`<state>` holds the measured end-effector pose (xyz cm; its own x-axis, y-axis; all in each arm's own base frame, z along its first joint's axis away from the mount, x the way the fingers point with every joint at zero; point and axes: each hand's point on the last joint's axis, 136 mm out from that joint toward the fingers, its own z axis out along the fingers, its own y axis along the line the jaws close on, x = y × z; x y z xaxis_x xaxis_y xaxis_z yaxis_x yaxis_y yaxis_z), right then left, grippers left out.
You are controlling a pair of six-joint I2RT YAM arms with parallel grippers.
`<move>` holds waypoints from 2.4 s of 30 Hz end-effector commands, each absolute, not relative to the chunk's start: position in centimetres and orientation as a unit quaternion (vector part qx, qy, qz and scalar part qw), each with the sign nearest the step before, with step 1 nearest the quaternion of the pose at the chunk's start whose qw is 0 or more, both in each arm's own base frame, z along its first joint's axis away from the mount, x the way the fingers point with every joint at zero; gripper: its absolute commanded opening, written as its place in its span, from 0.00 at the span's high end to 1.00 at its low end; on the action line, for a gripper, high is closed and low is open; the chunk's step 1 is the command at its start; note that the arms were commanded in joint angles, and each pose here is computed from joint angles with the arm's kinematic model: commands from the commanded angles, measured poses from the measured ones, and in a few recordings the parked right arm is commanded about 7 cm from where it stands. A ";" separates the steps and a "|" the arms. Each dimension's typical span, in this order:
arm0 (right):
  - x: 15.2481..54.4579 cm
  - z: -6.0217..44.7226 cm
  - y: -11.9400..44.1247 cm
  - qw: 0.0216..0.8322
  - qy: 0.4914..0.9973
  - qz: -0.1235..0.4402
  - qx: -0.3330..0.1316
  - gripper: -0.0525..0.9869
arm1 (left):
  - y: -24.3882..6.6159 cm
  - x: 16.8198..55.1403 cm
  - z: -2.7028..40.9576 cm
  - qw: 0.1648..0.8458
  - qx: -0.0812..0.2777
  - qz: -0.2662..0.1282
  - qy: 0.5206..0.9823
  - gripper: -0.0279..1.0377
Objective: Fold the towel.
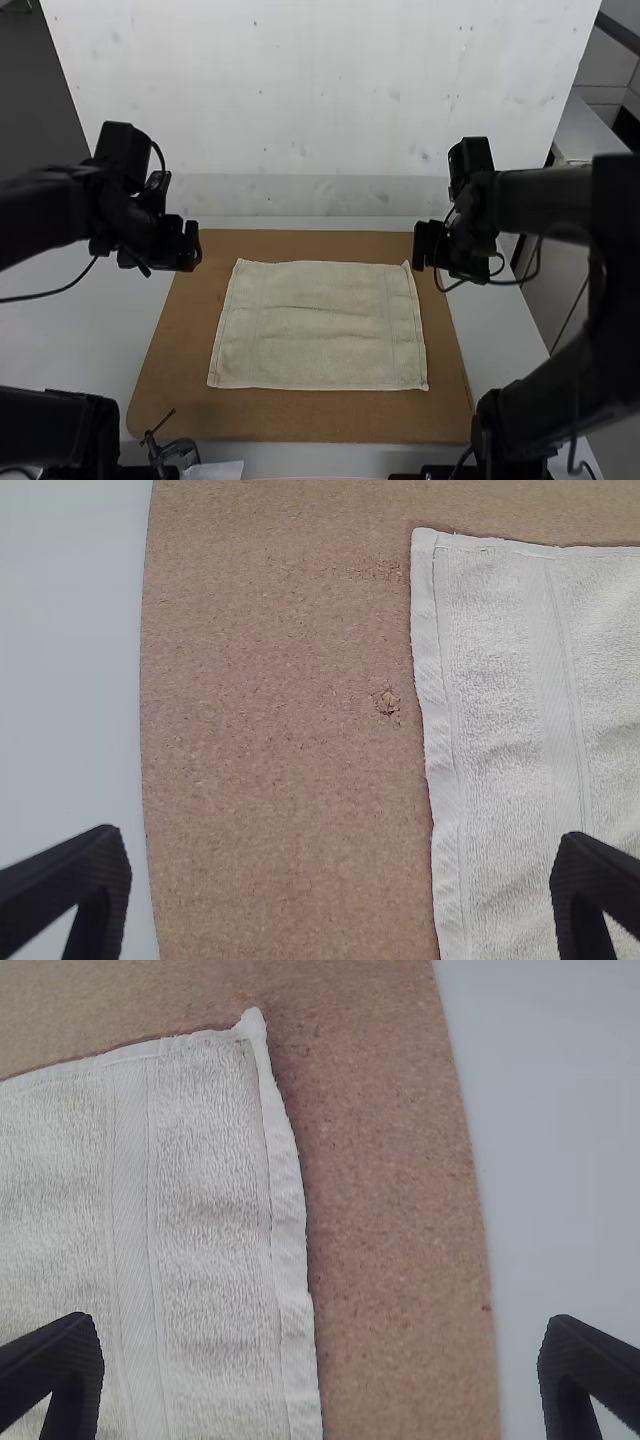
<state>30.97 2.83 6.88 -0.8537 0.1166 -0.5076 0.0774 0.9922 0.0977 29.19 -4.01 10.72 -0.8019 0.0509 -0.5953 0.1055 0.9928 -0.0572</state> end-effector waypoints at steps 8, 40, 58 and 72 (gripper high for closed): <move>37.9 3.0 4.8 0.230 0.971 0.038 0.046 0.11 | -4.9 34.5 9.4 0.284 0.036 -0.018 0.958 0.09; 40.8 -7.2 5.8 0.127 0.991 -0.032 0.037 0.94 | -6.5 38.3 3.9 0.239 0.043 -0.026 0.970 0.10; 39.9 -7.6 4.4 0.124 0.990 -0.045 0.041 0.94 | -9.0 45.6 -1.8 0.172 0.039 0.015 0.984 0.11; 39.5 -6.1 4.1 0.143 0.987 -0.059 0.034 0.94 | -11.9 42.4 -4.9 0.065 0.066 0.014 0.996 0.85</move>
